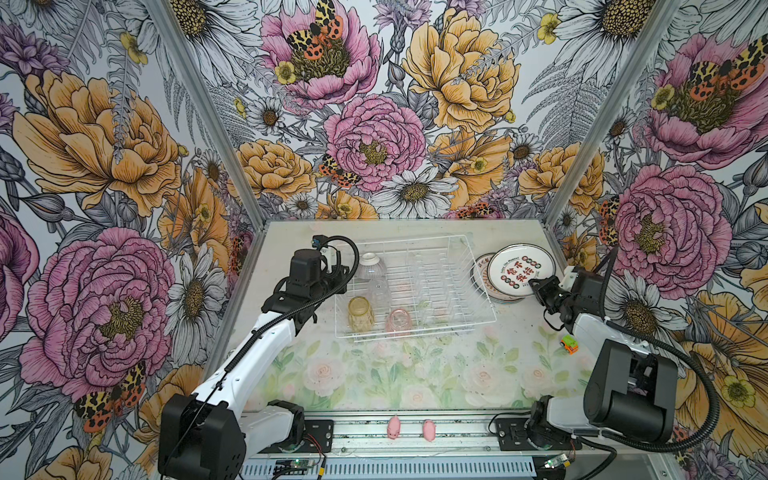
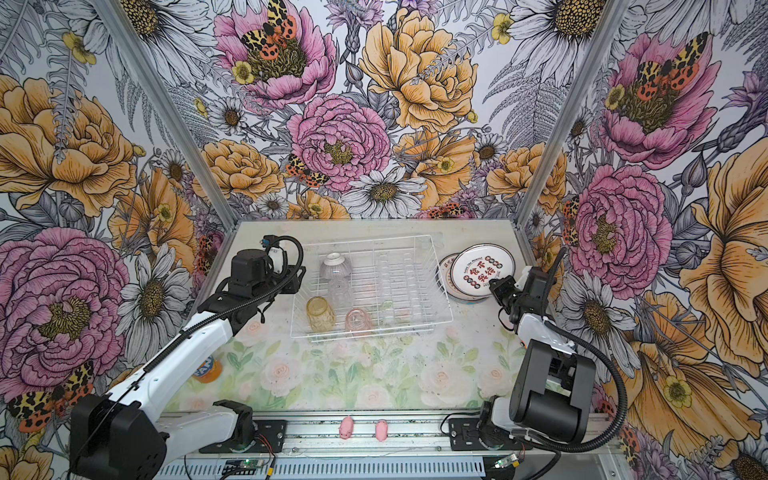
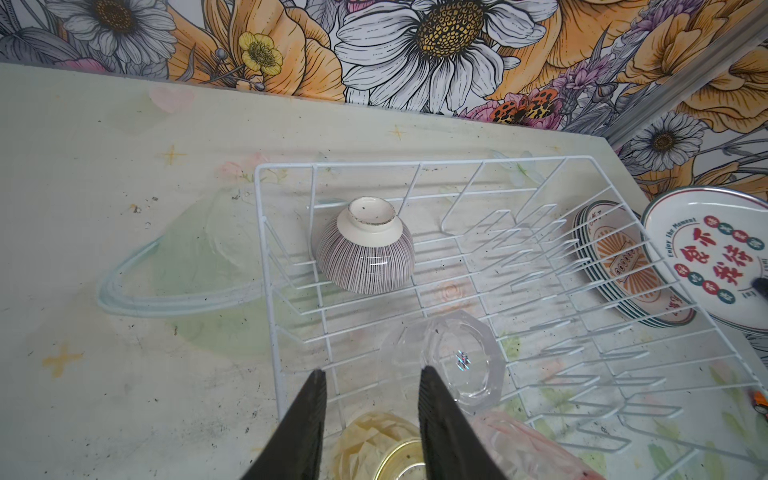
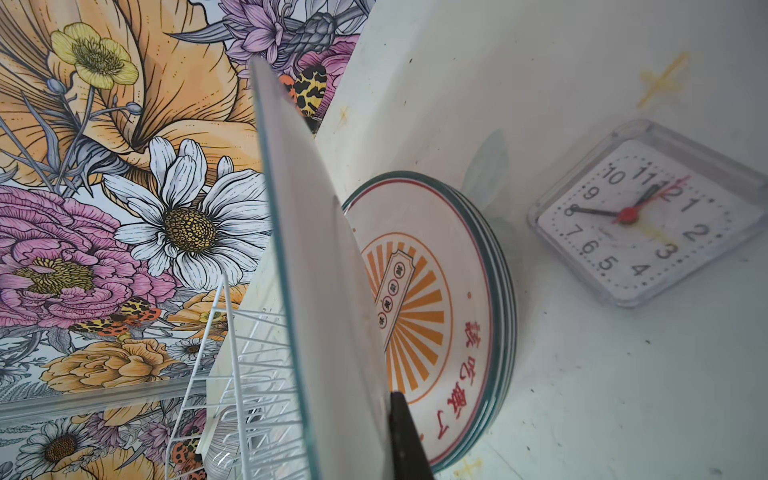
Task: Unload the mixed dishes from the dish rack
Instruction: 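Carry the red-lettered plate toward the stack with right gripper while left gripper releases, then lower the red-lettered plate onto the plate stack with right gripper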
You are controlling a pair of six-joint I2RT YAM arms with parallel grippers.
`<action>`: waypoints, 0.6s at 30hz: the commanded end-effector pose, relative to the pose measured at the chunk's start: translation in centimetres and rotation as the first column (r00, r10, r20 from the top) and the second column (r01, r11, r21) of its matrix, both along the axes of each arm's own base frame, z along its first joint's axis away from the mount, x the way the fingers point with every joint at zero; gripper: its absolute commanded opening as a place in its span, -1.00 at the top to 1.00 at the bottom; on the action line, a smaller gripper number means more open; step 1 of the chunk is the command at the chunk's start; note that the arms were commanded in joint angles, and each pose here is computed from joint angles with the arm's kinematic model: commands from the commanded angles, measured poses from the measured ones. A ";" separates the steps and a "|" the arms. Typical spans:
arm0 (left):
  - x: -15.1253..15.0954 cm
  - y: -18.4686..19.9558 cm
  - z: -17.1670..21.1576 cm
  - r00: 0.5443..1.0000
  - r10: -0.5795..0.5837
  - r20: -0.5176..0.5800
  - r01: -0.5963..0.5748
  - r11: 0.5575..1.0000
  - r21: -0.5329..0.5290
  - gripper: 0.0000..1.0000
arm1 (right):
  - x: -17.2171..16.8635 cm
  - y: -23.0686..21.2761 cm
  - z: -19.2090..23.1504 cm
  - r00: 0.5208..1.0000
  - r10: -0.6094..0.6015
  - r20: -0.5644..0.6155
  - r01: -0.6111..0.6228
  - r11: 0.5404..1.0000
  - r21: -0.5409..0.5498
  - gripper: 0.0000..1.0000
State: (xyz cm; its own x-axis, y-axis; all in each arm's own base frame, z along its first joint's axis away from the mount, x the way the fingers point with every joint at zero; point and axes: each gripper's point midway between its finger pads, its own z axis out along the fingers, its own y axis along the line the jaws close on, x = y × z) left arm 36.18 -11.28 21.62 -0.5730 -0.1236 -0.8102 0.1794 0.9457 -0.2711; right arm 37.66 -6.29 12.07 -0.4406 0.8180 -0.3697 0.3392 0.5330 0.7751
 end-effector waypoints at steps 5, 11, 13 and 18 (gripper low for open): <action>0.7 -0.8 1.6 0.999 -0.019 0.037 0.021 0.999 -0.043 0.23 | 1.7 1.2 0.2 0.997 0.052 0.063 -0.055 0.998 0.034 1.00; 0.7 -1.1 1.3 0.999 -0.029 0.030 0.031 0.998 -0.046 0.23 | 2.2 1.7 -0.9 0.997 0.063 0.037 -0.064 0.997 0.038 1.00; 0.7 -1.1 1.4 0.999 -0.029 0.031 0.031 0.998 -0.046 0.23 | 2.2 1.7 -1.3 0.998 0.060 0.028 -0.061 0.997 0.037 1.00; 0.6 -1.1 1.2 0.999 -0.031 0.029 0.032 0.999 -0.043 0.23 | 2.4 1.7 -2.2 0.999 0.053 0.008 -0.053 0.998 0.034 1.00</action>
State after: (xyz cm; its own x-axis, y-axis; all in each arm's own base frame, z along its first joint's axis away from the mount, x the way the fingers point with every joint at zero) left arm 36.36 -11.71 21.38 -0.5814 -0.1280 -0.8035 0.1907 0.9386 -0.2875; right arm 38.80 -4.34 8.57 -0.5040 0.8112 -0.2966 0.3560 0.5079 0.7844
